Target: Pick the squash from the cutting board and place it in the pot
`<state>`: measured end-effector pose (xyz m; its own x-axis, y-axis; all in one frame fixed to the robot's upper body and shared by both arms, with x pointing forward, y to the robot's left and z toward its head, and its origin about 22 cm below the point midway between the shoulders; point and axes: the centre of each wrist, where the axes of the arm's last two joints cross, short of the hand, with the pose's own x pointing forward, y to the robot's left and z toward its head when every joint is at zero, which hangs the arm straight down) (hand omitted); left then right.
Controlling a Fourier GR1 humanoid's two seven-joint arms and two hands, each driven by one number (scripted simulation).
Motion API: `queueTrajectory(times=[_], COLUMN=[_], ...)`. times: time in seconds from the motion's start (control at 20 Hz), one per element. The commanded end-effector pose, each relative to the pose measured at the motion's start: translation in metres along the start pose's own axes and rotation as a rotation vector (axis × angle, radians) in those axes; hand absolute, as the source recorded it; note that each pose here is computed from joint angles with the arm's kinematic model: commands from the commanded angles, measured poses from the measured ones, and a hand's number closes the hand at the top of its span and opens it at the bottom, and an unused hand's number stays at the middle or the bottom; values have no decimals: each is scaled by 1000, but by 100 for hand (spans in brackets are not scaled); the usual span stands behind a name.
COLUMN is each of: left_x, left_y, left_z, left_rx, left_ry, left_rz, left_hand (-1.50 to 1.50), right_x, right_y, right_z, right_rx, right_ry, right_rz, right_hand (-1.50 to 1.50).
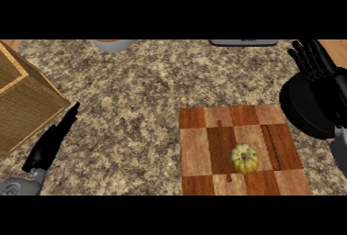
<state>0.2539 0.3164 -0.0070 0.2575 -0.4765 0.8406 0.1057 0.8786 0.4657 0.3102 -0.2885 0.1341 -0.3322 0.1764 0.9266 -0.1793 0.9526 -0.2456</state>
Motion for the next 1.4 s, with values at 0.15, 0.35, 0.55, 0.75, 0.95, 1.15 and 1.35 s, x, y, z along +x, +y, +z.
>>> queueTrajectory(times=[0.15, 0.35, 0.55, 0.75, 0.95, 1.15, 1.35], left_x=[58, 70, 76, 93, 95, 95, 94], left_y=[-24, -39, -37, -43, -36, -48, -52], left_z=[-13, -17, -13, -2, 4, 8, 2], left_rx=[-5, -18, 32, 38, 26, 19, 25], left_ry=[-172, -192, -177, -171, -182, -167, -184], left_rz=[268, 375, 475, 490, 476, 472, 467], left_hand=[0, 0, 0, 0, 0, 0, 0], right_x=[-51, -40, -29, 13, 52, 95, 115], right_y=[78, 19, 90, 107, 90, 112, 126], right_z=[11, 13, 41, 67, 51, 50, 39], right_rx=[120, 237, 110, 161, 210, 314, 408], right_ry=[363, 444, 143, 139, 319, 383, 539], right_rz=[-26, 692, 654, 749, 1032, 1136, 1198], right_hand=[-150, 150, -150, -150, -150, -150, -150])
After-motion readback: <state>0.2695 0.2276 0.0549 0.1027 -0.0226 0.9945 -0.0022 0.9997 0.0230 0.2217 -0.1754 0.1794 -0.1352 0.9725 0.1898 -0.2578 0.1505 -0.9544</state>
